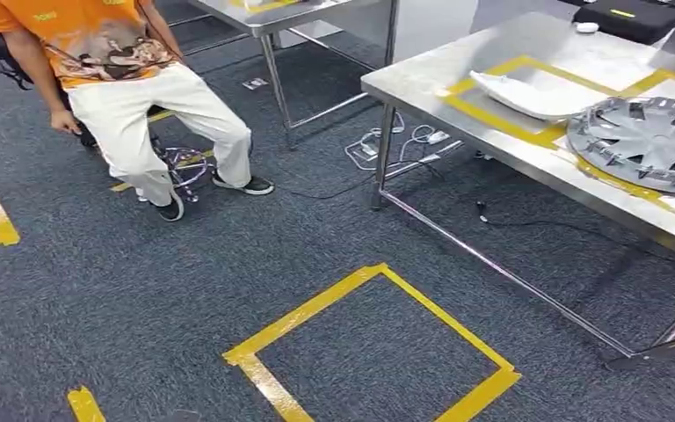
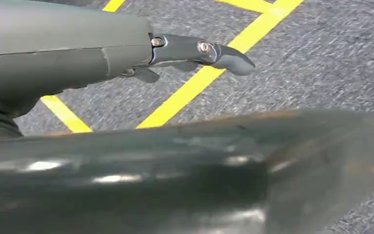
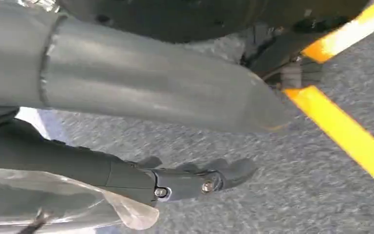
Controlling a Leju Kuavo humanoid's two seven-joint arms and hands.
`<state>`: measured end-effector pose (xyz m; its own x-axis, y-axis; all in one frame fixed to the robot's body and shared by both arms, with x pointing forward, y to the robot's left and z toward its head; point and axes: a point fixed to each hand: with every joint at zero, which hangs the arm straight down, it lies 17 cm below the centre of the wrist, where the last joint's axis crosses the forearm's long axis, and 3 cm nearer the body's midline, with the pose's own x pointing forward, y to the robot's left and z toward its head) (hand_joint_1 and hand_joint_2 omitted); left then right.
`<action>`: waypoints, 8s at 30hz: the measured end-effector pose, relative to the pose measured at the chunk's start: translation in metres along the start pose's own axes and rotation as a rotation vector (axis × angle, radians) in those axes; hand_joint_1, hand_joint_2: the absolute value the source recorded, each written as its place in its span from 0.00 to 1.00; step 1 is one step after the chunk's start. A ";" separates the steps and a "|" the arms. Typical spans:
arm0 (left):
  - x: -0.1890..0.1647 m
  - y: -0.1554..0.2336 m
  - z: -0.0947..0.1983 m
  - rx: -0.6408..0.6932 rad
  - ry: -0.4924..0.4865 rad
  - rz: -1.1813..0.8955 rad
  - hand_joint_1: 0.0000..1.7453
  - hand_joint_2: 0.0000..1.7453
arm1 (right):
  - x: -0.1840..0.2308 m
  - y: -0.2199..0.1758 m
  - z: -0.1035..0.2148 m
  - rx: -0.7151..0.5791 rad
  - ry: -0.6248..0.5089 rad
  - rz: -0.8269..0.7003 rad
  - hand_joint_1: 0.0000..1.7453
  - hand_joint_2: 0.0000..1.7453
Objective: Take the parts from the cabinet and place them on the table.
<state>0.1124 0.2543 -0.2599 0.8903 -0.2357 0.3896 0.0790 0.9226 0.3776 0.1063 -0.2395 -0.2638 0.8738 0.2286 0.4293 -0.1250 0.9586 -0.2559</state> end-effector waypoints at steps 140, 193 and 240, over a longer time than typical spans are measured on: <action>-0.002 0.010 -0.002 0.038 0.012 0.031 0.00 0.00 | -0.007 0.034 0.007 0.207 0.033 0.132 0.00 0.00; -0.001 0.009 -0.002 0.035 0.007 0.031 0.00 0.00 | -0.016 0.029 0.008 0.189 0.061 0.107 0.00 0.00; 0.000 0.005 -0.001 0.029 0.006 0.028 0.00 0.00 | -0.017 0.034 0.010 0.217 0.062 0.102 0.00 0.00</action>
<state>0.1128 0.2597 -0.2587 0.8946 -0.2081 0.3954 0.0413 0.9196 0.3907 0.0829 -0.2088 -0.2713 0.8779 0.3216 0.3548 -0.3063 0.9466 -0.1003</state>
